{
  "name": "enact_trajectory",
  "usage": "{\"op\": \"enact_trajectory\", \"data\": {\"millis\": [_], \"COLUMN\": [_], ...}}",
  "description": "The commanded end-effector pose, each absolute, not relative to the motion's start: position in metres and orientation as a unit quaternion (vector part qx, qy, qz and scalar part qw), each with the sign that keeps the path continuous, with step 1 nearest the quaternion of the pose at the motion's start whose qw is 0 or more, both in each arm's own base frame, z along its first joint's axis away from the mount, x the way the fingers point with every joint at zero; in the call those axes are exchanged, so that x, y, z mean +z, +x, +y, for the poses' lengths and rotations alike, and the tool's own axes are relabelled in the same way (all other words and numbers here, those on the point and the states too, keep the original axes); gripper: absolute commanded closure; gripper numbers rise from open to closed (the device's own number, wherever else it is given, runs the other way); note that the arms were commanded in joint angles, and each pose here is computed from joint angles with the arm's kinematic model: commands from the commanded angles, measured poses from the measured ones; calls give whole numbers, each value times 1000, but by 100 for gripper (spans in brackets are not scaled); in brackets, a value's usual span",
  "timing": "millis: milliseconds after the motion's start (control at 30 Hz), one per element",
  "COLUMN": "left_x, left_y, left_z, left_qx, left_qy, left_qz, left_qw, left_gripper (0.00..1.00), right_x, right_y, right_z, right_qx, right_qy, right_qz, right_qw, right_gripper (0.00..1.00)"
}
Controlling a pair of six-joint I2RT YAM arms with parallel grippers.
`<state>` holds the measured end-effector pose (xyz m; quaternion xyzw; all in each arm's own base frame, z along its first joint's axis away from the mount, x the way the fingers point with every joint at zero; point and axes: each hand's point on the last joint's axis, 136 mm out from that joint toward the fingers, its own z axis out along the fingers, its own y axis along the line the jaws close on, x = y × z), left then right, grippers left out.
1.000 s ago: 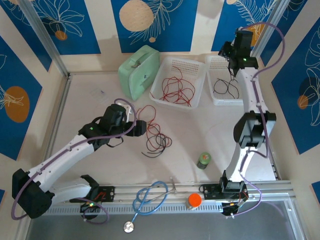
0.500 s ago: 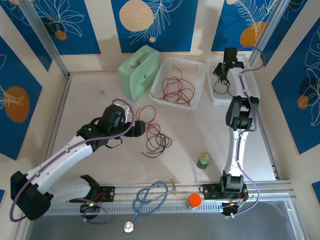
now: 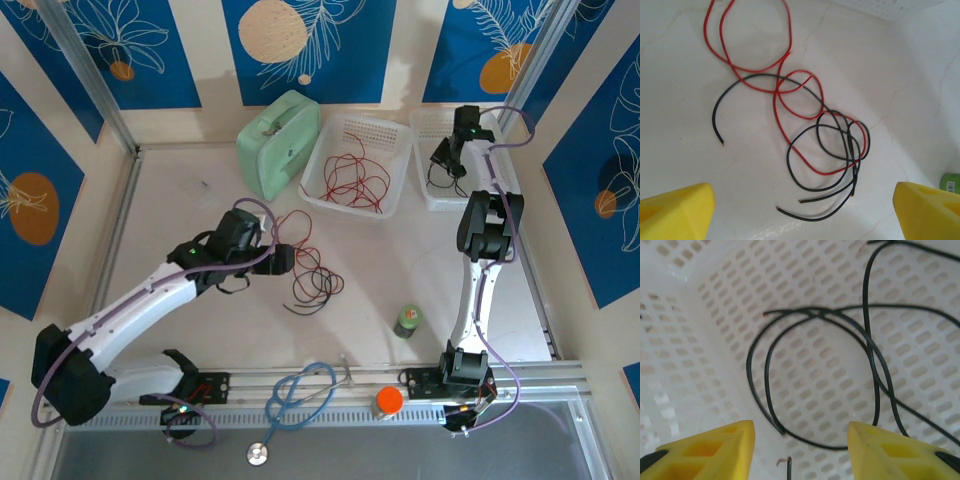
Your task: Untangle the cables
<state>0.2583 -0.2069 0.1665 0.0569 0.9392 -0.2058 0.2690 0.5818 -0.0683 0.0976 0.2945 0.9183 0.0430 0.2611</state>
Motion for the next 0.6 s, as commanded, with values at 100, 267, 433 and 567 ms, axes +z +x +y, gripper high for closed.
{"op": "enact_trajectory", "data": {"millis": [100,267,433,567], "left_x": [131,107,91,85], "left_y": [260,268,286,316], "left_z": [-207,-213,-212,-211], "left_qx": [-171,-151,-115,-96], "left_qy": [26,10,-4,-6], "left_qz": [965,974,980,980], "left_qw": [198,166,163,177], "left_gripper": [13,19,28,38], "right_x": [170,190,195,195], "right_y": [545,502,454,413], "right_z": [-56,-36,-10,18], "right_qx": [31,19,16,38], "right_qy": [274,257,230,202], "right_qz": [907,901,904,907], "right_qw": [320,348,361,368], "right_gripper": [39,34,37,45]}}
